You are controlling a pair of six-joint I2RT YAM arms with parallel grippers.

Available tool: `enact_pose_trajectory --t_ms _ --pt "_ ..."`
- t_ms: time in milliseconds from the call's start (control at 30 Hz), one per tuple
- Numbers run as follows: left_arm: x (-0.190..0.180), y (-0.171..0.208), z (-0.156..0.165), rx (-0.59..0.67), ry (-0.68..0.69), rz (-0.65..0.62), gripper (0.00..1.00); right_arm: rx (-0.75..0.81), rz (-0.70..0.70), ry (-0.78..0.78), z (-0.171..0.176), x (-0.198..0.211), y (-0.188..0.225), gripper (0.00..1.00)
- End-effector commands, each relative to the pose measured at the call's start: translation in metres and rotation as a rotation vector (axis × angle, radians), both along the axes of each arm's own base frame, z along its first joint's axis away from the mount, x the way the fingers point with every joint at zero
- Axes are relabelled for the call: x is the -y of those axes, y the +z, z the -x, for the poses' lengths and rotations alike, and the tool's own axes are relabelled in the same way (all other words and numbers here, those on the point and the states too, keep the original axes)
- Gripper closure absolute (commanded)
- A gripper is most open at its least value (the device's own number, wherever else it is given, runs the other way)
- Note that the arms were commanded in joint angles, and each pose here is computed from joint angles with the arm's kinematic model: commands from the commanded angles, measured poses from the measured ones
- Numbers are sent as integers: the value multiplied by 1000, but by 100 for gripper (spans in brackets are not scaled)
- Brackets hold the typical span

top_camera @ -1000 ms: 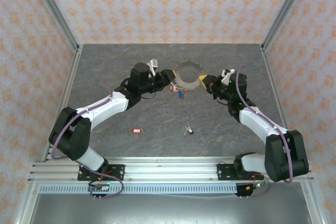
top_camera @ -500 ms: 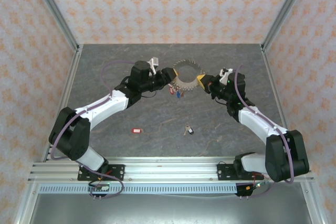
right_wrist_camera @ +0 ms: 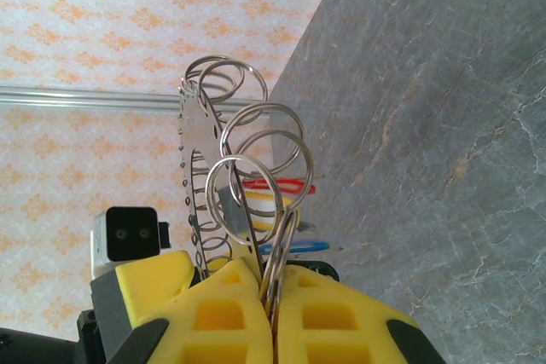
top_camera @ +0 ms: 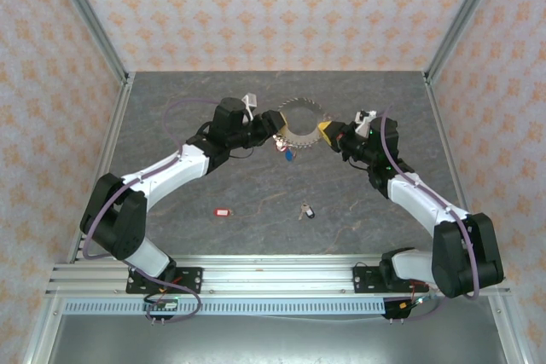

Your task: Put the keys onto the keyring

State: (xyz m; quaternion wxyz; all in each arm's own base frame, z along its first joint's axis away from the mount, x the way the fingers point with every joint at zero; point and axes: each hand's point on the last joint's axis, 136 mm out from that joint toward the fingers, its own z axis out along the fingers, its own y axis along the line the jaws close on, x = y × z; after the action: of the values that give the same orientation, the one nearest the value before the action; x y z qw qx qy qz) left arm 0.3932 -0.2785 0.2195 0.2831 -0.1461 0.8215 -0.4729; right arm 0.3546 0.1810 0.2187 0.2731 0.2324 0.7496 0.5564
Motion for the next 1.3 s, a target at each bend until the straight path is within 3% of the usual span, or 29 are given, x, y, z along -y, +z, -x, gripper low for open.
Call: enact_pose_trajectory --t_ms 0,433,533,667,933,1200,1267 --pt "10 15 0 38 -49 26 49 146 -49 55 5 -10 54 97" --pt "11 40 7 99 -95 26 85 154 -14 100 13 -14 55 95" --pt "8 45 8 111 -90 22 88 157 1 95 14 -12 52 91" --pt "2 48 10 136 -102 -21 100 175 56 69 20 -5 48 82" --pt "-8 81 17 257 -102 58 100 209 201 -25 33 20 41 62" --pt "-16 111 27 349 -82 105 100 434 370 -82 54 41 73 38" --pt "-22 115 29 370 -59 111 100 497 402 -61 58 39 78 39"
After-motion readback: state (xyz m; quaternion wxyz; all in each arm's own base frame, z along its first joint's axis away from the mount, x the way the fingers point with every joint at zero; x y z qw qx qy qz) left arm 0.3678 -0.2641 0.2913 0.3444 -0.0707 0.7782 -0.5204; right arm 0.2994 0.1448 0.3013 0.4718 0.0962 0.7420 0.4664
